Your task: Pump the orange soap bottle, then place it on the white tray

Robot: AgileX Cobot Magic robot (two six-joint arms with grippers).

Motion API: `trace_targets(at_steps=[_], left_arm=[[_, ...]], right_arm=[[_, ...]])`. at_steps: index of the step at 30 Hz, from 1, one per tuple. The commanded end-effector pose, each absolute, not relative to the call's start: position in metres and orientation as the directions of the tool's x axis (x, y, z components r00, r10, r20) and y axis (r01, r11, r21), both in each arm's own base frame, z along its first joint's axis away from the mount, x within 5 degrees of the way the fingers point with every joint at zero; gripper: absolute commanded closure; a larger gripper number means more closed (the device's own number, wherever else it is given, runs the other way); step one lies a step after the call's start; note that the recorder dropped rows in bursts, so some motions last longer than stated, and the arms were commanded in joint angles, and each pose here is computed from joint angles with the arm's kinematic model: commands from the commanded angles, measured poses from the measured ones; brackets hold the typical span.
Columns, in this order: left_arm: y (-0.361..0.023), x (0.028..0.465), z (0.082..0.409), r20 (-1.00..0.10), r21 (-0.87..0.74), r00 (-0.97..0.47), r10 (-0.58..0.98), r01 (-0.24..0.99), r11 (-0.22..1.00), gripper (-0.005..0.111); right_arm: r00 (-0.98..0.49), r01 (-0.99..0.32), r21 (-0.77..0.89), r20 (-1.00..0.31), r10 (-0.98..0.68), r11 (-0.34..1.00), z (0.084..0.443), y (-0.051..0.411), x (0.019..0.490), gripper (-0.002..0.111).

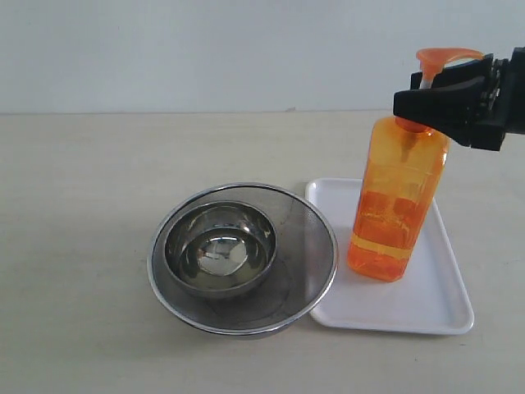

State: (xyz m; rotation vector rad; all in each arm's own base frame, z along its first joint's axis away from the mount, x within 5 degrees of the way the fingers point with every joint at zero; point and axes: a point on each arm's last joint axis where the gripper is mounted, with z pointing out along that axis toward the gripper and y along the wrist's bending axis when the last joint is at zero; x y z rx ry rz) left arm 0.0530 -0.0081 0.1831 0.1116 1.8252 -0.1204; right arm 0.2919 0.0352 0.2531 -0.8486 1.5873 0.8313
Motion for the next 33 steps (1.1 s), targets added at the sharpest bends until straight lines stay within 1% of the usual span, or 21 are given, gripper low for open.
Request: trace_targets(at_steps=[1, 9, 10, 11, 14, 15, 18, 22, 28, 33], left_arm=[[-0.0081, 0.0529, 0.1823, -0.967, -0.024, -0.254, 0.012, 0.138, 0.99, 0.011], [-0.0081, 0.0529, 0.1823, -0.967, -0.024, -0.254, 0.012, 0.138, 0.99, 0.011], [-0.0081, 0.0529, 0.1823, -0.967, -0.024, -0.254, 0.012, 0.138, 0.99, 0.011], [-0.0081, 0.0529, 0.1823, -0.967, -0.024, -0.254, 0.012, 0.138, 0.99, 0.011], [-0.0081, 0.0529, 0.1823, -0.967, -0.024, -0.254, 0.012, 0.138, 0.99, 0.011], [-0.0081, 0.0529, 0.1823, -0.967, -0.024, -0.254, 0.012, 0.138, 0.99, 0.011], [-0.0081, 0.0529, 0.1823, -0.967, -0.024, -0.254, 0.012, 0.138, 0.99, 0.011], [-0.0081, 0.0529, 0.1823, -0.967, -0.024, -0.254, 0.012, 0.138, 0.99, 0.011], [-0.0081, 0.0529, 0.1823, -0.967, -0.024, -0.254, 0.012, 0.138, 0.99, 0.011], [-0.0081, 0.0529, 0.1823, -0.967, -0.024, -0.254, 0.012, 0.138, 0.99, 0.011]], right_arm=[[-0.143, -0.869, 0.076, -0.985, -0.101, 0.488, 0.2566, 0.0342, 0.2895, 0.055], [-0.157, -0.866, 0.093, -0.984, -0.09, 0.491, 0.2569, 0.0341, 0.2897, 0.055], [-0.161, -0.865, 0.098, -0.983, -0.088, 0.492, 0.2569, 0.0341, 0.2897, 0.053], [-0.163, -0.864, 0.101, -0.983, -0.084, 0.493, 0.2571, 0.0341, 0.2899, 0.048], [-0.19, -0.856, 0.135, -0.98, -0.061, 0.499, 0.2576, 0.034, 0.2902, 0.028], [-0.191, -0.856, 0.136, -0.98, -0.061, 0.499, 0.2576, 0.034, 0.2902, 0.024], [-0.214, -0.851, 0.162, -0.976, -0.047, 0.5, 0.2576, 0.034, 0.2902, 0.024], [-0.235, -0.846, 0.185, -0.971, -0.037, 0.501, 0.2575, 0.034, 0.2901, 0.03], [-0.302, -0.837, 0.246, -0.952, -0.039, 0.489, 0.2545, 0.0346, 0.288, 0.03], [-0.324, -0.828, 0.271, -0.946, -0.026, 0.491, 0.2548, 0.0341, 0.2879, 0.03]])
